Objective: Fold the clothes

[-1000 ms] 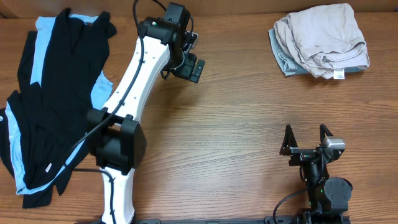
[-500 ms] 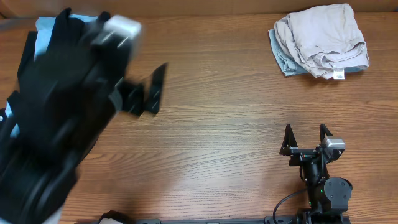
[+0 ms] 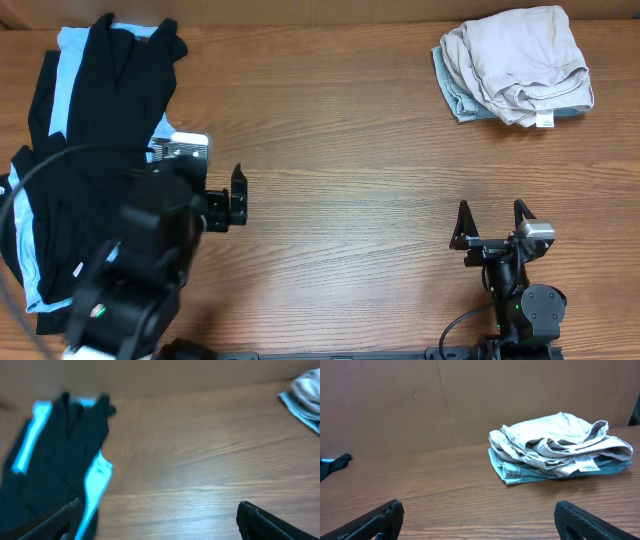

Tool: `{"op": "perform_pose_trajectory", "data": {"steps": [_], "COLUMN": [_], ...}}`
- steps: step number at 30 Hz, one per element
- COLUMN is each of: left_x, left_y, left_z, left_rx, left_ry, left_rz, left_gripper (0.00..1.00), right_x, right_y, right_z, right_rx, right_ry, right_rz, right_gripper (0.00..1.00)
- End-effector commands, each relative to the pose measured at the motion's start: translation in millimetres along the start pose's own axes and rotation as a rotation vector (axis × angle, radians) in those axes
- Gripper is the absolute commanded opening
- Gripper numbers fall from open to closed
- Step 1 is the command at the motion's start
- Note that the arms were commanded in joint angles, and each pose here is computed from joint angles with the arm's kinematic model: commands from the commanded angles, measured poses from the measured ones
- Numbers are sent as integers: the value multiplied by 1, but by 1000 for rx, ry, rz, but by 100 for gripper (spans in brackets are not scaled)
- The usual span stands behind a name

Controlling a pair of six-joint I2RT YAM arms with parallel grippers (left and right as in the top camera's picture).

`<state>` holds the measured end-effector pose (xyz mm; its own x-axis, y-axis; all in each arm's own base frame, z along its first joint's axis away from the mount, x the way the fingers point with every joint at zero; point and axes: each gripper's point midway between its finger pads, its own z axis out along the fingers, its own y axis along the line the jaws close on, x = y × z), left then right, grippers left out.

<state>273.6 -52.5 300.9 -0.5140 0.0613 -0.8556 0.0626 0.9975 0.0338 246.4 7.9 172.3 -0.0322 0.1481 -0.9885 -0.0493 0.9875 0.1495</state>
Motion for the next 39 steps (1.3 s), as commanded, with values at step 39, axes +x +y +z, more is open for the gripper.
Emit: {"op": "perform_pose_trajectory", "data": {"steps": [39], "left_x": [146], "left_y": [45], "left_z": [53], "left_rx": [-12], "left_ry": [-442], "left_rz": [-177], "left_gripper": [100], "right_x": [2], "right_y": [0], "right_z": [0], "right_rx": [2], "right_ry": [-4], "right_rz": [3], "right_gripper": [100]}}
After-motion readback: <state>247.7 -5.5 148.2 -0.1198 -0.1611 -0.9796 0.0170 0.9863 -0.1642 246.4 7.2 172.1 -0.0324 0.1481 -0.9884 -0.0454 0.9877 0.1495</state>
